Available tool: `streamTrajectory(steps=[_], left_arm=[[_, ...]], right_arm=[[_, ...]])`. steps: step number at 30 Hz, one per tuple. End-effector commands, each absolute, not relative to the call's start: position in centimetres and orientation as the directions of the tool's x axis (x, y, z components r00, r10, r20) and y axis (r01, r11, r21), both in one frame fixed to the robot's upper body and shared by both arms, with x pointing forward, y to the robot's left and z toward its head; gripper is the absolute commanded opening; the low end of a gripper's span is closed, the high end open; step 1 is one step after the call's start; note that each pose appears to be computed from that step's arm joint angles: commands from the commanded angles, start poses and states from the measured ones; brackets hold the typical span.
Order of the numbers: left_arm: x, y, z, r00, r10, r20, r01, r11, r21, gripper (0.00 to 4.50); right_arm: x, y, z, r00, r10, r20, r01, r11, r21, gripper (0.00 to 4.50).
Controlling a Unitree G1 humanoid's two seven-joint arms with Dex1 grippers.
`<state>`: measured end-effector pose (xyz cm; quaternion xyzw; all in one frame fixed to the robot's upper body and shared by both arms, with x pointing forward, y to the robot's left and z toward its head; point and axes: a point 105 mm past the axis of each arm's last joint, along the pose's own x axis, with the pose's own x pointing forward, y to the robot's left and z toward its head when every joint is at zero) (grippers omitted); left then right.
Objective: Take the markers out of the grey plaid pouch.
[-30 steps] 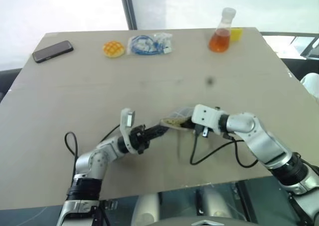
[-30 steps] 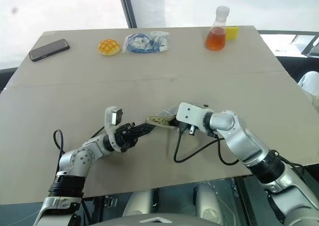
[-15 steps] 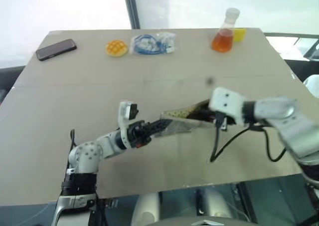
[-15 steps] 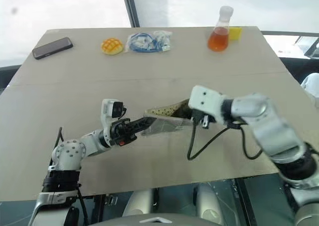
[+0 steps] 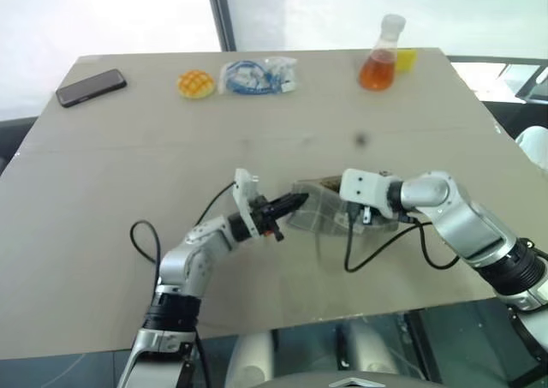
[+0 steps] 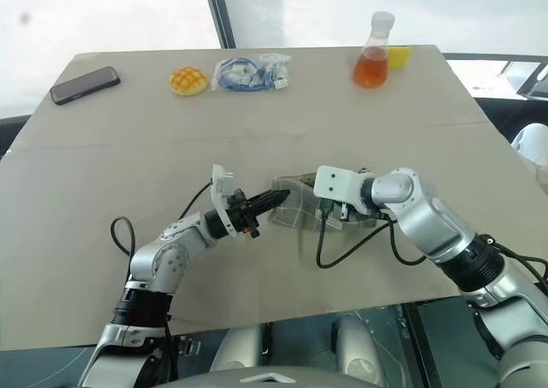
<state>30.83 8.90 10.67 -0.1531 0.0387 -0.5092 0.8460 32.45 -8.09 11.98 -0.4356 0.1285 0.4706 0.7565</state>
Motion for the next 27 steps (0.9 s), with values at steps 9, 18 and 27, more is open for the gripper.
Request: streamTrajectory(steps=[9, 18, 27], left_arm=[[28.1, 10.3, 11.7, 0.376, -0.918, 0.13, 0.927, 0.375, -0.032, 0.0], [27.0, 10.4, 11.0, 0.336, -0.937, 0.097, 0.927, 0.347, 0.14, 0.0], [26.7, 10.5, 10.5, 0.327, -0.941, 0.092, 0.925, 0.338, 0.171, 0.0]], right_arm=[[28.6, -9.2, 12.8, 0.481, 0.554, -0.679, -0.85, 0.105, -0.516, 1.43], [27.9, -9.3, 10.6, 0.47, 0.481, -0.74, -0.862, 0.07, -0.502, 1.43], [30.4, -8.9, 6.2, 0.513, 0.438, -0.739, -0.849, 0.131, -0.512, 0.87]])
